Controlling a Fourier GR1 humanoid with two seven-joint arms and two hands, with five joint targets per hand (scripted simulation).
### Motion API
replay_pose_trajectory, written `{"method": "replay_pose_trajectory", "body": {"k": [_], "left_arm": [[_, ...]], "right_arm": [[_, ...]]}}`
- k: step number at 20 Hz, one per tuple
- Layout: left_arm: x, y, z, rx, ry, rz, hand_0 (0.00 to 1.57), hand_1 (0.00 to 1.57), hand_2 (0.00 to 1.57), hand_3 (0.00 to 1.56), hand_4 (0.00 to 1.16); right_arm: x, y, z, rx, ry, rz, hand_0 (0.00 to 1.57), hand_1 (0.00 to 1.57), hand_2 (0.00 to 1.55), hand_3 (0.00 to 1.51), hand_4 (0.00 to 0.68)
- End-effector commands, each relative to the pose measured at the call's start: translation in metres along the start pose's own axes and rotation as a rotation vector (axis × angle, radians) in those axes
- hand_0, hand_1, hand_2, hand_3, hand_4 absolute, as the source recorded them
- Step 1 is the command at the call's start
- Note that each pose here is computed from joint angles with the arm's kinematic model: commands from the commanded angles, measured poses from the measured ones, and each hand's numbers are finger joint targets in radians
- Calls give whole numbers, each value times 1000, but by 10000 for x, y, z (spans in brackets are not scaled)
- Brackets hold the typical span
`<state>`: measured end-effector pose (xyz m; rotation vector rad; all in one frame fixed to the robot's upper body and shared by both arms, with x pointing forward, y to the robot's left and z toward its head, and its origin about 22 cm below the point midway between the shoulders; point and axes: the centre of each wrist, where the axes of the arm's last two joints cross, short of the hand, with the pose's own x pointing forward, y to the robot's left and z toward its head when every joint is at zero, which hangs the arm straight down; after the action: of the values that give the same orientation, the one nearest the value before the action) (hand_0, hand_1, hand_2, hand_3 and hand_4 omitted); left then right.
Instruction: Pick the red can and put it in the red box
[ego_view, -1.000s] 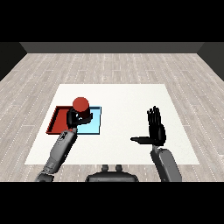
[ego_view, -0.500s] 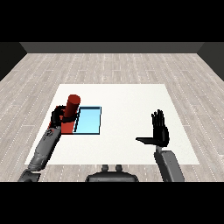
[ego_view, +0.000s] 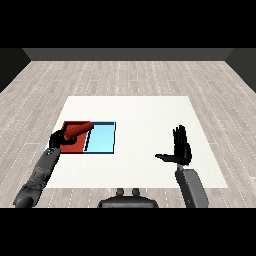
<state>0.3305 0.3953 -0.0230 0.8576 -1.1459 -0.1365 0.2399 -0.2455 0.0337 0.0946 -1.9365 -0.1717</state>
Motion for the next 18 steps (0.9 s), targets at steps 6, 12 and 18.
{"method": "replay_pose_trajectory", "body": {"k": [6, 12, 18], "left_arm": [[-378, -282, 107, -138, 144, -89, 879, 879, 925, 776, 517], [-193, -25, -89, -155, 209, -185, 0, 0, 0, 0, 0], [230, 67, -229, -25, -136, 450, 0, 0, 0, 0, 0]], "right_arm": [[-265, 19, -170, -9, -1, 10, 0, 0, 0, 0, 0], [-296, -66, -98, -3, 2, -7, 0, 0, 0, 0, 0], [-276, 33, -120, 15, -10, -53, 0, 0, 0, 0, 0]]}}
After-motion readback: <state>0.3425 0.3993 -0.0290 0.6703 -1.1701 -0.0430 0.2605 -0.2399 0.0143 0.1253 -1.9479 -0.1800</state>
